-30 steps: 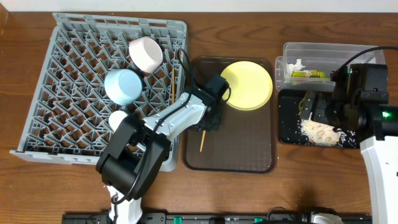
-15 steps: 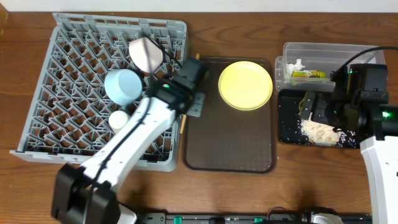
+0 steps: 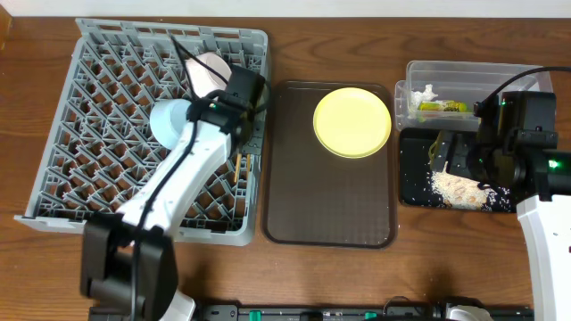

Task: Sort waste into correct bins and load items into the dishwasher
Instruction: 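Place the second chopstick into the dish rack with the left gripper, then reach the left gripper to the yellow plate and grasp its rim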

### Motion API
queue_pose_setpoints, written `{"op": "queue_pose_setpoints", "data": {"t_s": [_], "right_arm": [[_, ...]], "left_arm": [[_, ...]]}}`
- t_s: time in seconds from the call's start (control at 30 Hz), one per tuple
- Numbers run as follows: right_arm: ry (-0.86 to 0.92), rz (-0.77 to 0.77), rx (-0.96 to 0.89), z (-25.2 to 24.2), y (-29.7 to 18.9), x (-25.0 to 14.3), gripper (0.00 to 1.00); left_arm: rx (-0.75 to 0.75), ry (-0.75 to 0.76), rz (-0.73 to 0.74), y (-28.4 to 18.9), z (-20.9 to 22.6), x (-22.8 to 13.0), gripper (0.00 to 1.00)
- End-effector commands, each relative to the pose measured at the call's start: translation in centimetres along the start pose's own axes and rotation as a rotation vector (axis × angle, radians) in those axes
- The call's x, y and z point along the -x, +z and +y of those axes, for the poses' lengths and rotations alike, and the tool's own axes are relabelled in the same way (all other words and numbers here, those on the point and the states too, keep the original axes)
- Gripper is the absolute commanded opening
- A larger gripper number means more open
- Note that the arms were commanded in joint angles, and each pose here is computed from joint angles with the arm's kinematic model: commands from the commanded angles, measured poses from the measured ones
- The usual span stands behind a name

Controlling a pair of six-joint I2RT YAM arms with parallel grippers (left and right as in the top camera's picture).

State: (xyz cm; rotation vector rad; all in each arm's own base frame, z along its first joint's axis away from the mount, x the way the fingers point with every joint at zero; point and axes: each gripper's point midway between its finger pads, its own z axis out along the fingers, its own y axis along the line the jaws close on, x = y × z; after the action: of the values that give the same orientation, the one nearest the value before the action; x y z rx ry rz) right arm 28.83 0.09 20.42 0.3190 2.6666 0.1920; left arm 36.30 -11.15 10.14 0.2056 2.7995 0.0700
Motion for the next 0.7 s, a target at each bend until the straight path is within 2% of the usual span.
{"op": "queue_pose_setpoints", "data": {"t_s": [0.0, 0.03, 0.13, 0.27, 0.43, 0.57, 0.67], "right_arm": [[0.001, -0.024, -0.003, -0.1, -0.6, 0.5, 0.93], [0.001, -0.023, -0.003, -0.1, -0.6, 0.5, 0.93], [0.001, -0.024, -0.003, 0.0, -0.6, 0.5, 0.93], [0.001, -0.024, -0.003, -0.1, -0.6, 0.5, 0.94], [0.001, -0.023, -0.003, -0.1, -0.6, 0.5, 0.94], [0.001, -0.023, -0.003, -0.1, -0.6, 0.5, 0.95], [0.001, -0.023, -0.003, -0.1, -0.6, 0.5, 0.95]], "left_arm": [[0.002, 0.015, -0.004, 0.1, 0.0, 0.3, 0.15], [0.001, 0.015, -0.011, -0.2, 0.1, 0.4, 0.17], [-0.007, 0.016, -0.055, -1.6, 0.1, 1.1, 0.39], [-0.028, 0.005, -0.157, -4.9, 0.1, 2.5, 0.5], [-0.18, 0.04, -0.281, -8.0, -3.4, 4.3, 0.59], [-0.327, 0.126, -0.324, -8.1, -8.2, 5.2, 0.59], [-0.364, 0.18, -0.334, -6.9, -11.0, 5.5, 0.59]]}}
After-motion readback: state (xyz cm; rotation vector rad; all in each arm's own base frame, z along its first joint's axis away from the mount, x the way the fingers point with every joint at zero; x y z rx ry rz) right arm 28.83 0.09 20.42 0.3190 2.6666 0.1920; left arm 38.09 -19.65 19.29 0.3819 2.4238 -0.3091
